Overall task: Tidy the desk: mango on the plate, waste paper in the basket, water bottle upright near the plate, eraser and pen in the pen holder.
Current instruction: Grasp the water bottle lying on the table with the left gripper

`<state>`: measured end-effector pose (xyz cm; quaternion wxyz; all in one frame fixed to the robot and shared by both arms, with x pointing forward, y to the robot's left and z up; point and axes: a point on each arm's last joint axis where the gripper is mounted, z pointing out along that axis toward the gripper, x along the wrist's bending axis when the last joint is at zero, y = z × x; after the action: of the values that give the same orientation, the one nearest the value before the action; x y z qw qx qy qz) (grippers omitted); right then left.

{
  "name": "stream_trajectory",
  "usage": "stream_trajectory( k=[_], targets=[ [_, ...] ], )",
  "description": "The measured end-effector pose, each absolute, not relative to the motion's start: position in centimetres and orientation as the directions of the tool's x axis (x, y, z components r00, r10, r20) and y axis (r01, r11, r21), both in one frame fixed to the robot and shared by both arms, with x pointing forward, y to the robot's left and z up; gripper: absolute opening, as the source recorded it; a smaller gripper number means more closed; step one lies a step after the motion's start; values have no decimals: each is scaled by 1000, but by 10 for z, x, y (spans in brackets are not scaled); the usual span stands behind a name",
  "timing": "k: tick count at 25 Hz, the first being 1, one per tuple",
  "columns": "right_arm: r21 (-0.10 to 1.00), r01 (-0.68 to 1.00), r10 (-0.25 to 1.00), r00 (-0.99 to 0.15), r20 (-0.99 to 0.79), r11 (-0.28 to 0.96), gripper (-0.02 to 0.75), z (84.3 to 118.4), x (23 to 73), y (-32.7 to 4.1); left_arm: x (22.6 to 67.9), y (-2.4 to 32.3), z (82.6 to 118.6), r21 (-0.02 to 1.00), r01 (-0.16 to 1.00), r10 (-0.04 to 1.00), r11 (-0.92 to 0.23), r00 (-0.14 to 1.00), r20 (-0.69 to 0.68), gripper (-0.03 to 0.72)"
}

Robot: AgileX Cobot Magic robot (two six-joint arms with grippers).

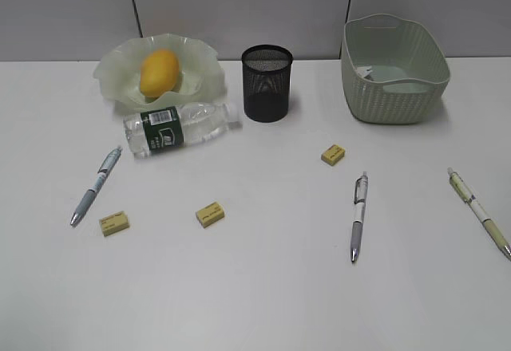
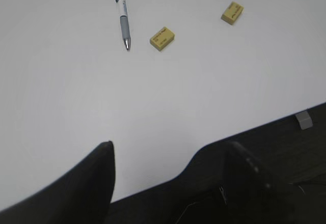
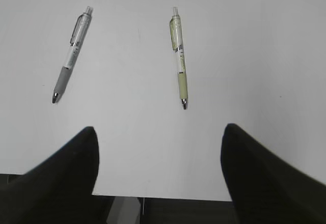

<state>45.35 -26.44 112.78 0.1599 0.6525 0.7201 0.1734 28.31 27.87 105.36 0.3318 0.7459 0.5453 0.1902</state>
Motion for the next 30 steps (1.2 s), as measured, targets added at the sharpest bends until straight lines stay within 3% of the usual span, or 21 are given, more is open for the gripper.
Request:
stream_trajectory(
  k=[6,11,23,30],
  targets=[
    [605,793,995,-100,11,73,583,1143,393,-275,283,279,1054,702,687,940,-185,333,-78,501],
    [698,713,994,-103,19,61,583,1135,352,-282,283,279,1054,702,687,940,-185,333,-78,501],
    [765,642,994,-106,21,53,583,1065,283,-294,283,279,1054,702,687,940,-185,333,-78,501],
    [792,607,993,-118,11,63,583,1054,267,-297,283,279,1054,702,688,940,-185,333,-78,501]
  ],
)
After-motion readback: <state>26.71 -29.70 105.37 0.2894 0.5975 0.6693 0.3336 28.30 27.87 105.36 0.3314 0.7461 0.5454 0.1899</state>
